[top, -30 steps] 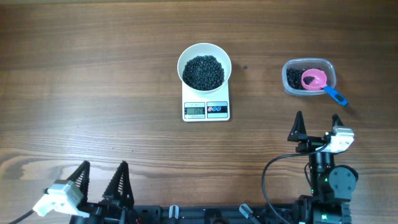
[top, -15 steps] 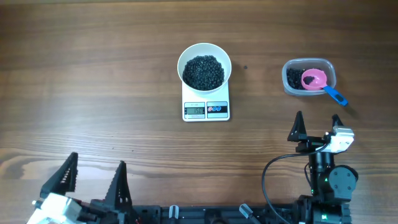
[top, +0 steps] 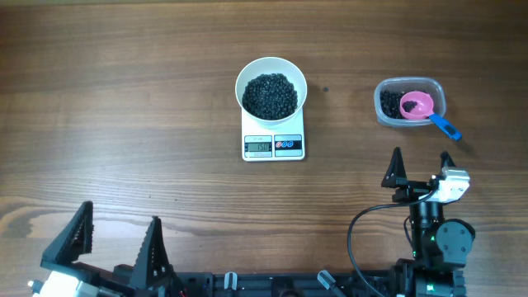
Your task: Scoop item into bowl and weigh 150g on scale
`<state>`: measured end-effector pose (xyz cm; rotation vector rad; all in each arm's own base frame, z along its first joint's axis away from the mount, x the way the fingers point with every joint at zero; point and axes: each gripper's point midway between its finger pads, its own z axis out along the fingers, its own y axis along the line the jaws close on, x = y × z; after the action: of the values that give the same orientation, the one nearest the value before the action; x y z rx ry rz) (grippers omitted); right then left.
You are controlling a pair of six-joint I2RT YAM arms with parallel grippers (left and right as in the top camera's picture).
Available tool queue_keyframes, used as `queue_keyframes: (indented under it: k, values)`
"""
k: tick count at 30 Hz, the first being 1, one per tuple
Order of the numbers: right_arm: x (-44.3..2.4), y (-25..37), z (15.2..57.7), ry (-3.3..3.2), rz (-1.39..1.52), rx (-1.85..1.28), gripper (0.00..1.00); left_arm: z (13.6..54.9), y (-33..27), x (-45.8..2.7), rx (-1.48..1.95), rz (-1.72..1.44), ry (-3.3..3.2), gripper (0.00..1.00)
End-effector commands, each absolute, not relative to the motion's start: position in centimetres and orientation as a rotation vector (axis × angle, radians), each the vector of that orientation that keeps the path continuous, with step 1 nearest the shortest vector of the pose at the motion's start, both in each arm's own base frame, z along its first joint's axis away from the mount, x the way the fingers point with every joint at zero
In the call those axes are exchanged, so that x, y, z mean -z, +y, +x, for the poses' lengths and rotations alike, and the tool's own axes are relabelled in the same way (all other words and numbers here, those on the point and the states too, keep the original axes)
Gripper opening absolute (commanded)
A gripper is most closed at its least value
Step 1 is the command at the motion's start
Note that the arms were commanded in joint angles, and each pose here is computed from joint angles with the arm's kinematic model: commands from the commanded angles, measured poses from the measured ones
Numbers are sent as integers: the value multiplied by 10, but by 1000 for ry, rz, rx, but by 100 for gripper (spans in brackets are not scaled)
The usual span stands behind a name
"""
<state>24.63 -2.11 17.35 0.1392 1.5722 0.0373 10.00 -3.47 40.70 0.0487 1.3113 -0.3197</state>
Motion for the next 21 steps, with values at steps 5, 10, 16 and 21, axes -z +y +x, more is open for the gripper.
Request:
queue_keyframes:
  k: [5, 10, 16, 21]
  values:
    - [-175, -23, 246, 1562, 145, -23, 100, 96, -36, -413, 330, 53, 1288, 100]
    - [-175, -23, 246, 1562, 145, -22, 100, 97, -36, -418, 330, 57, 1259, 100]
    - [-175, -23, 246, 1562, 145, -23, 100, 128, -37, -403, 328, 59, 1240, 100]
    - [-175, -23, 246, 1562, 145, -22, 100, 167, -38, -374, 324, 60, 1203, 100]
